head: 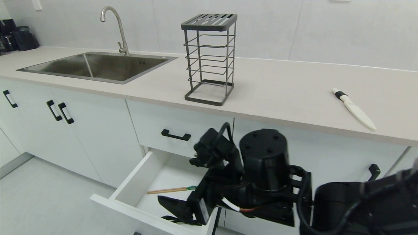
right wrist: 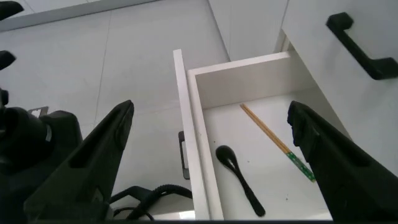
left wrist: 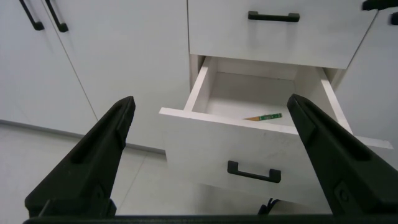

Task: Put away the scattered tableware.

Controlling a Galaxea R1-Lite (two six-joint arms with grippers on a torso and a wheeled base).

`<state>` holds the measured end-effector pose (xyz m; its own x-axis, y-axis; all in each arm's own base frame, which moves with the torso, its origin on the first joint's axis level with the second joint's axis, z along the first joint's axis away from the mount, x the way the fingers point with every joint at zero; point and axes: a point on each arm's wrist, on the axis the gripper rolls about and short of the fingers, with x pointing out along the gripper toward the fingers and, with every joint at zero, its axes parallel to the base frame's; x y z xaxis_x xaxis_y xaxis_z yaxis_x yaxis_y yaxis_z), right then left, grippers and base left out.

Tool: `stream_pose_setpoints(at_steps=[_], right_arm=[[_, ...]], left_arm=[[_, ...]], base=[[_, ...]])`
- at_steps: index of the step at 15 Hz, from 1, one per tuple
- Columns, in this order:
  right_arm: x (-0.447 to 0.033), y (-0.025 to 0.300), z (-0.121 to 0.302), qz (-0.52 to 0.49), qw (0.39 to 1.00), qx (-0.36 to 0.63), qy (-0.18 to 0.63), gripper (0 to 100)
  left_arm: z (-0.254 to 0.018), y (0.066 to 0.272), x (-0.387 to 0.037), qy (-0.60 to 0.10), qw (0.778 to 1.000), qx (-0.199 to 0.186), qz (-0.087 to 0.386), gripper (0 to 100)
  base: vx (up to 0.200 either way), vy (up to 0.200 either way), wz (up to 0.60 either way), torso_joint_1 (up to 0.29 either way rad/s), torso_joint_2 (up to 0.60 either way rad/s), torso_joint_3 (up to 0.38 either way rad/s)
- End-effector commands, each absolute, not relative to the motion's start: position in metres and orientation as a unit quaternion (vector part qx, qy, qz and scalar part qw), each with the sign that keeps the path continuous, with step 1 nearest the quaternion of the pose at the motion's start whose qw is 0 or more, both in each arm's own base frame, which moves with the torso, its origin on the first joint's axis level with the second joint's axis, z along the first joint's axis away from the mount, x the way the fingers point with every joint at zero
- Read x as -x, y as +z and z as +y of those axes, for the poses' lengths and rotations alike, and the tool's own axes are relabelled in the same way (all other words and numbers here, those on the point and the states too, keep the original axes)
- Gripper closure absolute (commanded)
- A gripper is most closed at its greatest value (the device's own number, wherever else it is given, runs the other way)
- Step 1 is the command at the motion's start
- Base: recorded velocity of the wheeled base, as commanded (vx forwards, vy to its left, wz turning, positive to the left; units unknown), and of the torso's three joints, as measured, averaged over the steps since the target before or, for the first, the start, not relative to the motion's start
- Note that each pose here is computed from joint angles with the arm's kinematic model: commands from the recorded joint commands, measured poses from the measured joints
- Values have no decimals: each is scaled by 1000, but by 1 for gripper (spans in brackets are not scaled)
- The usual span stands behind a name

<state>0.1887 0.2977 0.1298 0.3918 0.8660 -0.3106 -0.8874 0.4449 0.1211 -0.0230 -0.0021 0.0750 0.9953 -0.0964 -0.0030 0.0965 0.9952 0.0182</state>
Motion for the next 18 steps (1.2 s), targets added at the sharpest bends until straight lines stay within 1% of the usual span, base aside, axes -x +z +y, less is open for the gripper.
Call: stream_pose_setpoints(at_steps=[1, 4, 5, 7, 9, 12, 15, 18], right_arm=[[-177, 151, 242, 132, 856, 13, 500, 0], [-169, 157, 201, 125, 868, 7, 480, 0], [-159, 154, 177, 131, 874, 7, 467, 0], [-145, 155, 152, 125, 881, 3, 455, 0], [-120, 154, 114, 107, 889, -7, 445, 0], [-95, 145, 83, 96, 897, -13, 431, 0], [-82, 145, 60, 48, 918, 1, 393, 0], [-73, 154, 38, -29, 935, 73, 347, 0]], left_arm=[[-2, 75, 23, -48, 999, -9, 2, 0], [-2, 75, 23, -48, 999, -9, 2, 0], [-2, 75, 23, -48, 999, -9, 2, 0], [-2, 75, 23, -48, 999, -9, 2, 0], [-2, 75, 23, -48, 999, -9, 2, 0], [-2, 75, 23, -48, 999, -9, 2, 0], [-2, 75, 23, -48, 999, -9, 2, 0], [-2, 75, 23, -48, 999, -9, 2, 0]], base=[[0, 0, 0, 0, 0, 0], [0, 0, 0, 0, 0, 0], [0, 0, 0, 0, 0, 0], [0, 0, 0, 0, 0, 0], [0, 0, 0, 0, 0, 0], [0, 0, 0, 0, 0, 0], [0, 0, 0, 0, 0, 0], [0, 0, 0, 0, 0, 0]])
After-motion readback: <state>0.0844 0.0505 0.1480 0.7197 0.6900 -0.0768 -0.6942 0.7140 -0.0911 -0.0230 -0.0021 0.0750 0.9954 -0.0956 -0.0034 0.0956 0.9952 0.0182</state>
